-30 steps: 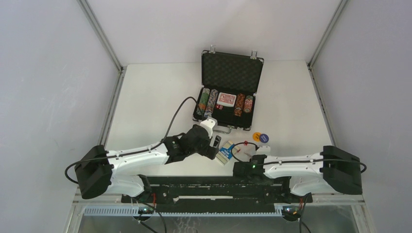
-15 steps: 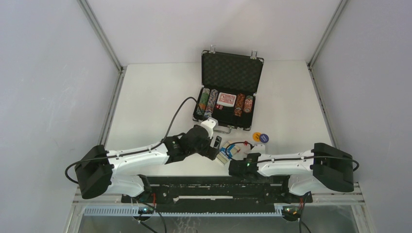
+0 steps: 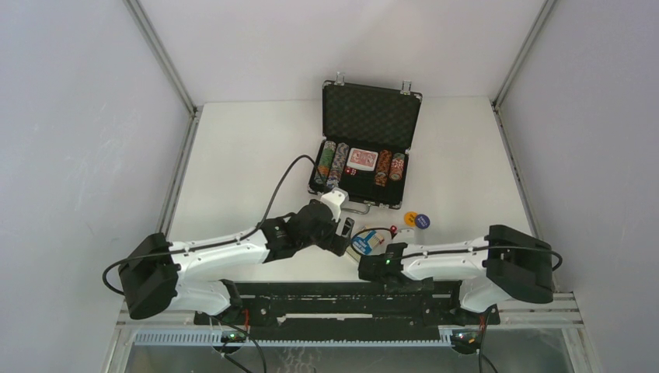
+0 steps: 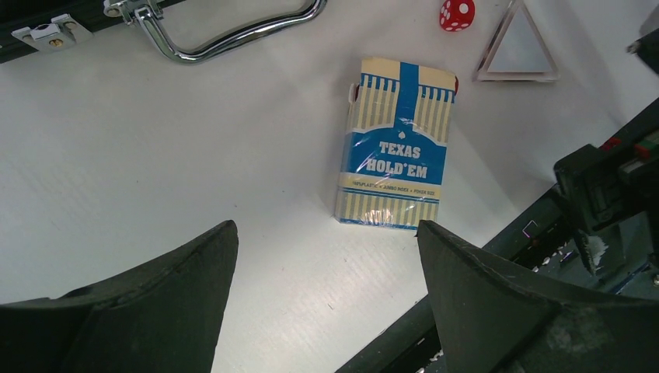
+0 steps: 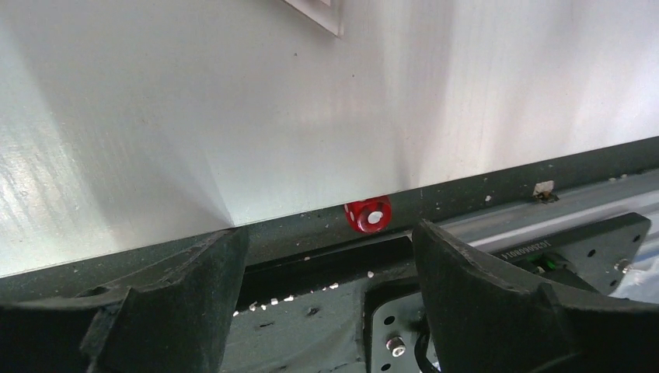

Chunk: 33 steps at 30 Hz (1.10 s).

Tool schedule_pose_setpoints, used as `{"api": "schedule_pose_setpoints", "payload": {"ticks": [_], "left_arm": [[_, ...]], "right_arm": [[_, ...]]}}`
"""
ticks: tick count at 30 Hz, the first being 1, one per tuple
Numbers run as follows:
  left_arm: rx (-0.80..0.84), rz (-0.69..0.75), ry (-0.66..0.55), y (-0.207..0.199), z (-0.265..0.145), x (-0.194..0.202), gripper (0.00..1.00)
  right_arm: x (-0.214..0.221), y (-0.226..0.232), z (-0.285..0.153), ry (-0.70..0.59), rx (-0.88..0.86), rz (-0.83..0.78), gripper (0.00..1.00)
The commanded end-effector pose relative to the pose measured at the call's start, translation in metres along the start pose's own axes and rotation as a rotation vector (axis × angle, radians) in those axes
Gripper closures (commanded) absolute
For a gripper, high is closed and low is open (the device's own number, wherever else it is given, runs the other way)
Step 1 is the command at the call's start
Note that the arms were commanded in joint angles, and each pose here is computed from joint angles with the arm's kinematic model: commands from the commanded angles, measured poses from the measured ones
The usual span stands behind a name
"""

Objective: Pack up texas hold em set

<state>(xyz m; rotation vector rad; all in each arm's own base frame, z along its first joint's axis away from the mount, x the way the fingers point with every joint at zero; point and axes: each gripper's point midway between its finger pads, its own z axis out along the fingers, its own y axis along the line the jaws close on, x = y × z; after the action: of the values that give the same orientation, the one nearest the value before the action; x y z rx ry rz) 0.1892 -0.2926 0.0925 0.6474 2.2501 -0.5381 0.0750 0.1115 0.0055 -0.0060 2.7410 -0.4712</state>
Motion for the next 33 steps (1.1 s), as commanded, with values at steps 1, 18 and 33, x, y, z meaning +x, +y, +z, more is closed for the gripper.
{"api": "schedule_pose_setpoints", "payload": {"ticks": [1,18,33], "left_arm": [[0.028,0.007,-0.056,-0.003,-0.008,-0.01,0.11],[0.066,0.0,-0.06,-0.01,-0.009,-0.009,0.11],[0.068,0.002,-0.046,-0.011,-0.006,-0.007,0.11]], "right_arm": [[-0.007,0.035,0.006,-0.021,-0.065,0.014,0.11],[0.015,0.053,0.019,-0.049,-0.205,0.138,0.11],[0.031,0.054,0.039,-0.025,-0.278,0.227,0.22]]}}
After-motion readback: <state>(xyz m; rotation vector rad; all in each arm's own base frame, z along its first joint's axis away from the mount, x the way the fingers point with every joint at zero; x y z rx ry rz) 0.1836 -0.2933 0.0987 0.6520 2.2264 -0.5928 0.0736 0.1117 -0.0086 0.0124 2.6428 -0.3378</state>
